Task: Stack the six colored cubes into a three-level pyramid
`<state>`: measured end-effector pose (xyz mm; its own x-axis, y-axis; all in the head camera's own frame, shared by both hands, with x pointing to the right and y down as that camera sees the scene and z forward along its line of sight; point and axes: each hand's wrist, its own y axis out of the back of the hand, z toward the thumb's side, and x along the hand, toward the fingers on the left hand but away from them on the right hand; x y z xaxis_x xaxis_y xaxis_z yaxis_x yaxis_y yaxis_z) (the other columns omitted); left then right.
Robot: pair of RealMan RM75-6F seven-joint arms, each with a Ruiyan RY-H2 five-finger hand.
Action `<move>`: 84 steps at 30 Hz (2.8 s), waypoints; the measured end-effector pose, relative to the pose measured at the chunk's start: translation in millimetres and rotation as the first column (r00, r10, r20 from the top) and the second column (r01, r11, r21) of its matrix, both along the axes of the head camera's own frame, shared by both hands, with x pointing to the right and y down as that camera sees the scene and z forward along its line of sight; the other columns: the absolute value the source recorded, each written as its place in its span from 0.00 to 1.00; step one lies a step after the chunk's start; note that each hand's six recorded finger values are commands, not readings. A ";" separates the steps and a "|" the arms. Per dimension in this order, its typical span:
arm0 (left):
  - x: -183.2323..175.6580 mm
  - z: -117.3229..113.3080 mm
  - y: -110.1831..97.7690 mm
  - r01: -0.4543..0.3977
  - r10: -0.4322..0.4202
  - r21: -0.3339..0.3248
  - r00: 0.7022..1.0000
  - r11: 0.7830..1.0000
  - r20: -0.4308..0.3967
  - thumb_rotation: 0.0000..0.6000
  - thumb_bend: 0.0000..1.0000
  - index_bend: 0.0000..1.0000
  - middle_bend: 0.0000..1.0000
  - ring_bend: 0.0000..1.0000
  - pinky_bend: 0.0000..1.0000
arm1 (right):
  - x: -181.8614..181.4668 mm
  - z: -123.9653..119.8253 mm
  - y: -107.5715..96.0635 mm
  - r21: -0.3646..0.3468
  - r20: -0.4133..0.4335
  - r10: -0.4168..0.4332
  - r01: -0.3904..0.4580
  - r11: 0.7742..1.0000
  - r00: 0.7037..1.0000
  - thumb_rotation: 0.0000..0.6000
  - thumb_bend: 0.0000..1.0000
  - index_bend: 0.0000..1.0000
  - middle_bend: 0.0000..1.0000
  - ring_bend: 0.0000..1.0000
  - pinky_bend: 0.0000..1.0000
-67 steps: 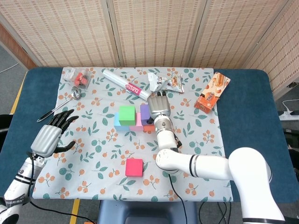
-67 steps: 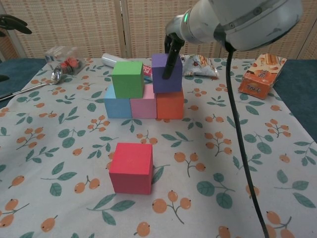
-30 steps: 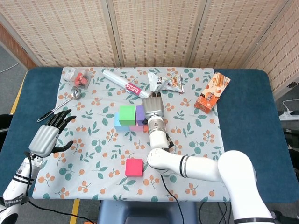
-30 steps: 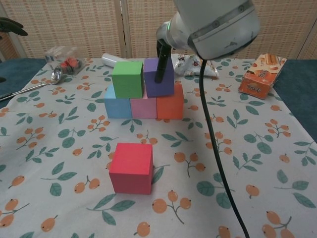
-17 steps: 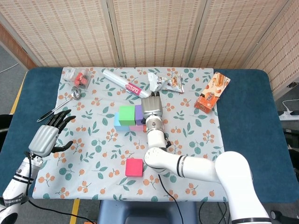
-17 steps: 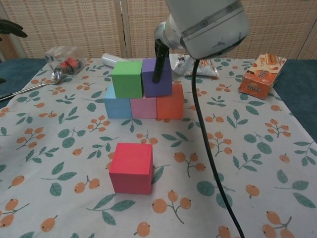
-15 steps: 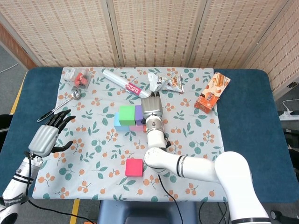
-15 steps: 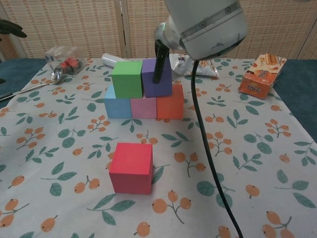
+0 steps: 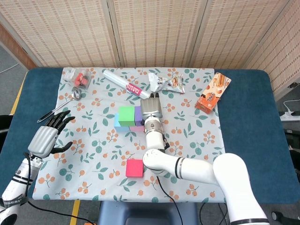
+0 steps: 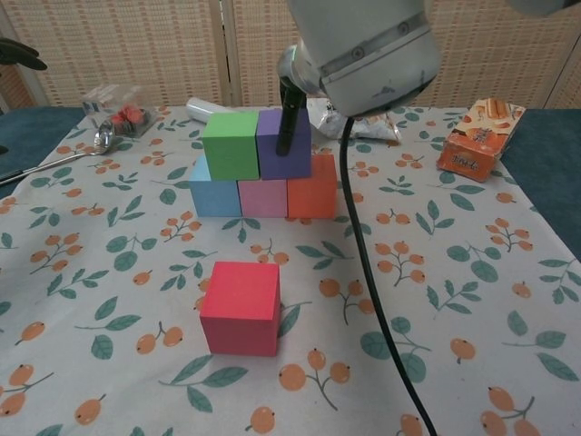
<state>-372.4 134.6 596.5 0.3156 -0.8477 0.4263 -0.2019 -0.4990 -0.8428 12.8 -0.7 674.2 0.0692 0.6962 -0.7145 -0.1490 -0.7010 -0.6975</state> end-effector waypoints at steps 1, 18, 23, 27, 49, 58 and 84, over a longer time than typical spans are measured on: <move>0.1 0.1 0.1 -0.001 0.001 0.000 1.000 1.000 0.000 1.00 0.29 0.13 0.00 0.00 0.12 | 0.1 0.2 0.1 0.000 -0.002 0.000 0.000 1.000 1.000 1.00 0.30 0.52 0.47 0.20 0.18; 1.7 1.1 -0.2 -0.002 0.002 0.000 1.000 1.000 -0.004 1.00 0.29 0.12 0.00 0.00 0.12 | 1.5 0.8 2.4 -0.007 -0.011 -0.005 0.005 1.000 1.000 1.00 0.30 0.18 0.37 0.08 0.08; 2.9 1.2 -0.6 -0.005 0.005 0.001 1.000 1.000 -0.003 1.00 0.29 0.12 0.00 0.00 0.12 | 1.2 0.4 3.6 -0.010 -0.008 -0.009 0.009 1.000 1.000 1.00 0.30 0.12 0.30 0.03 0.05; 3.8 1.6 -1.2 -0.010 0.010 -0.001 1.000 1.000 0.001 1.00 0.29 0.12 0.00 0.00 0.12 | 1.4 -0.2 4.6 -0.013 -0.008 -0.015 0.015 1.000 1.000 1.00 0.30 0.08 0.27 0.01 0.01; 22.1 5.3 -5.7 -0.096 0.096 -0.019 0.994 0.995 0.045 1.00 0.29 0.13 0.01 0.00 0.12 | 37.8 -34.8 5.2 -0.028 0.134 -0.009 0.013 1.000 0.991 1.00 0.07 0.00 0.15 0.00 0.00; 27.7 18.4 -10.2 -0.077 0.080 -0.066 0.996 0.995 0.040 1.00 0.29 0.18 0.08 0.00 0.14 | 122.2 -53.8 10.8 -0.031 0.277 0.057 -0.050 0.998 0.959 1.00 0.07 0.01 0.18 0.00 0.04; 151.8 42.3 68.5 -0.482 0.444 -0.285 0.876 0.828 -0.190 1.00 0.31 0.02 0.03 0.00 0.15 | 302.1 -75.0 58.7 0.038 0.334 0.141 -0.163 0.986 0.932 1.00 0.07 0.01 0.19 0.00 0.05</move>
<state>-220.6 203.2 638.8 0.6981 -0.4165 0.5824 0.0379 -0.7908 -0.6109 314.9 58.0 599.2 0.1821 0.7604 -0.6233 0.2011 -0.6494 -0.7334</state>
